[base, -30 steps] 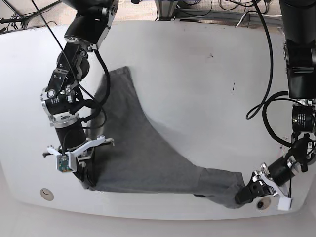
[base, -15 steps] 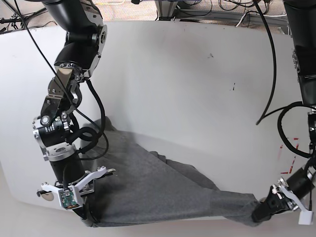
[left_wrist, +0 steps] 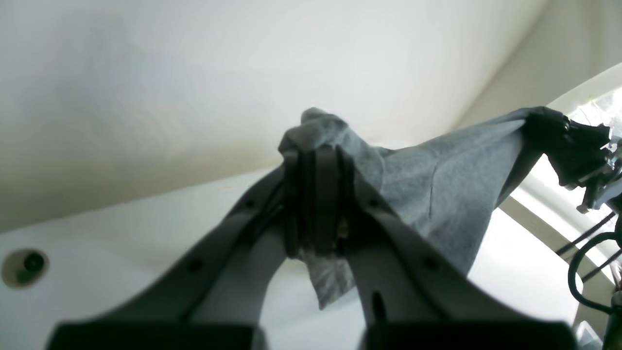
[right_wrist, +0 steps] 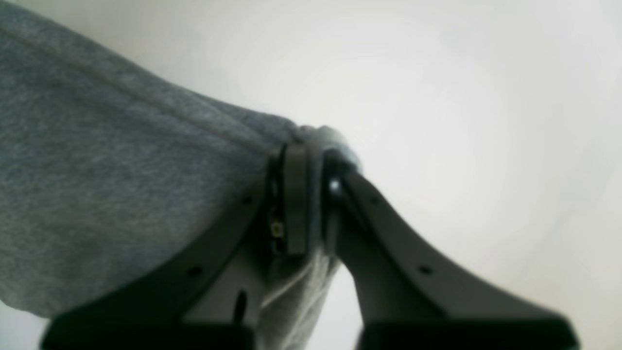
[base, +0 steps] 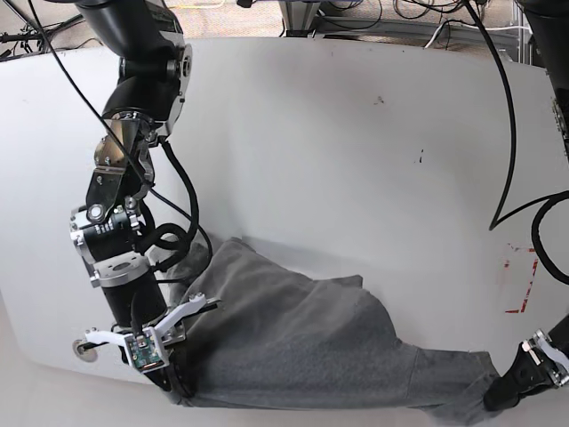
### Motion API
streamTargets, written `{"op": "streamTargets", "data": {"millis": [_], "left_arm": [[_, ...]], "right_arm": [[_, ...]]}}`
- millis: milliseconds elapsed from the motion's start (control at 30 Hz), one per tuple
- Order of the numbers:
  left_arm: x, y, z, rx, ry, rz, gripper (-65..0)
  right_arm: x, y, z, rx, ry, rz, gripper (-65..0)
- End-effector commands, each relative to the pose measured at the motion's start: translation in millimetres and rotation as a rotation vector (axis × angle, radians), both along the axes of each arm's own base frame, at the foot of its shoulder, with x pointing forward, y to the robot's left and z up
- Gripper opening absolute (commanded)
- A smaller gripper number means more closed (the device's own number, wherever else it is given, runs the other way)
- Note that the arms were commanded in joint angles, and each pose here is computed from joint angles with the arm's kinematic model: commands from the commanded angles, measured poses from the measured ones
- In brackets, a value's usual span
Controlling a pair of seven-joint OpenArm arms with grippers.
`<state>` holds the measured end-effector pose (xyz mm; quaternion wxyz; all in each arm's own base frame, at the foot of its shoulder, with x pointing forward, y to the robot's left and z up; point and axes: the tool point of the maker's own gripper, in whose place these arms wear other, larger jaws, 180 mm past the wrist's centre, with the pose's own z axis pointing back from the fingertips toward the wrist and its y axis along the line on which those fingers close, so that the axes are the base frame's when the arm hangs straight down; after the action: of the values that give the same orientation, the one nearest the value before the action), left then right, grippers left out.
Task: Fold the T-shirt properly
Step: 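Drag the held T-shirt across the table with both grippers, stretching it out, then lay the T-shirt flat, pulling it back toward the robot with both grippers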
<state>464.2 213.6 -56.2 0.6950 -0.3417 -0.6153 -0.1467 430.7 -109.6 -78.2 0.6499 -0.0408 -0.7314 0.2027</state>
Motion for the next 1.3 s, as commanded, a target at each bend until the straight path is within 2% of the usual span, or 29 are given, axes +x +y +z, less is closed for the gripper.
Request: {"op": "streamTargets", "data": {"millis": [0, 267, 467, 633, 967, 1267], "left_arm": [[-3, 4, 4, -0.012, -0.022, 0.007, -65.0], [-22, 1, -75, -0.035, 0.132, -0.004, -65.0], [-55, 7, -124, -0.037, 0.229, 0.009, -65.0], [-87, 8, -160, -0.021, 0.313, 0.011, -65.0], [-147, 18, -223, 0.000, 0.497, 0.034, -65.0], [-191, 37, -258, 0.023, 0.641, 0.072, -65.0]], "right_arm": [[-7, 2, 1, 0.017, -0.020, 0.002, -61.0], [-38, 19, -79, 0.083, 0.176, 0.020, -61.2], [-72, 32, -140, 0.151, 0.331, 0.024, -61.4], [-104, 41, -177, 0.210, 0.415, 0.036, -61.4], [-155, 47, -229, 0.245, 0.579, 0.020, -61.4], [-188, 46, -256, 0.249, 0.681, 0.005, -61.4]]}}
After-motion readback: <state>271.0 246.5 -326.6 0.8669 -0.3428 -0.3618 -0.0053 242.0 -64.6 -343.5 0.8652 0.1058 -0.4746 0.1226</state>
